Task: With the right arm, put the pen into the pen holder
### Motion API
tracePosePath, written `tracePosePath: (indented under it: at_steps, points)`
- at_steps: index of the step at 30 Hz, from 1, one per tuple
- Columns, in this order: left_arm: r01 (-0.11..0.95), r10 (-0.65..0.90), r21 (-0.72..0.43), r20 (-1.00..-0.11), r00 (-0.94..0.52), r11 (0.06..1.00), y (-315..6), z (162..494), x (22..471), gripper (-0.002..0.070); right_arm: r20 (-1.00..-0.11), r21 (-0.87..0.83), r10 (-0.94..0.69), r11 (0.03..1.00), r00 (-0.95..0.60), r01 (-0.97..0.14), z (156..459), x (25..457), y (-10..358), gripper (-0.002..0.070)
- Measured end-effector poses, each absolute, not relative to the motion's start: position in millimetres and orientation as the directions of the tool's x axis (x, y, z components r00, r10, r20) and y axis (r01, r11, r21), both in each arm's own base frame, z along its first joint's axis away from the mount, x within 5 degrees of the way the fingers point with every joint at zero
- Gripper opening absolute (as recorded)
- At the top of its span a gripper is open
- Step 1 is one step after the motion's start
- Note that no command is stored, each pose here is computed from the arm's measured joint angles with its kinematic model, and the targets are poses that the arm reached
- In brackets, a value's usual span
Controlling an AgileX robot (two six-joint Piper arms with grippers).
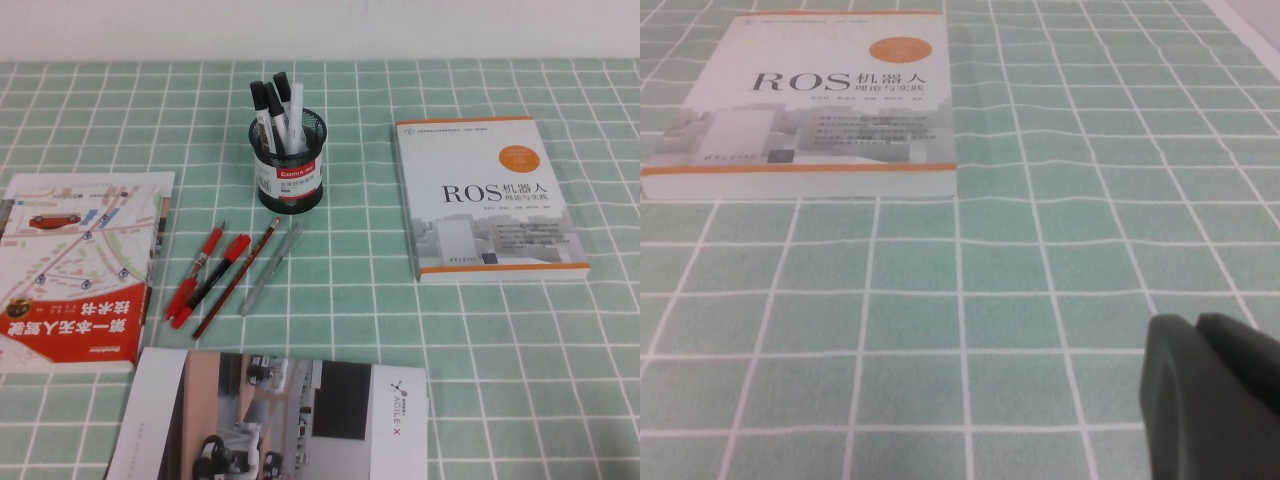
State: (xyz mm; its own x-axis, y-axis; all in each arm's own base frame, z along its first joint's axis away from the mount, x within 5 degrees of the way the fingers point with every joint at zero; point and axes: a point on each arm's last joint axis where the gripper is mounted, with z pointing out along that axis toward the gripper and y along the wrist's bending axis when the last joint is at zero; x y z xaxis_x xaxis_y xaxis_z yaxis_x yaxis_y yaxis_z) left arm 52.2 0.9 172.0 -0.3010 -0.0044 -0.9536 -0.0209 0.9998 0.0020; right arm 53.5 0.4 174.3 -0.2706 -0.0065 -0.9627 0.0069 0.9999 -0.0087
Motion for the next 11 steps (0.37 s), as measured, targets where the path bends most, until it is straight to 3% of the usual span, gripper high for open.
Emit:
tracePosePath:
  at_steps: [11]
  points:
    - [-0.021, -0.004, 0.002, -0.954, -0.301, 1.0, 0.9, 172.0, 52.2, -0.0004, -0.963, -0.009, -0.008, 1.0, -0.27, 0.005, 174.3, 53.5, 0.6, -0.0019]
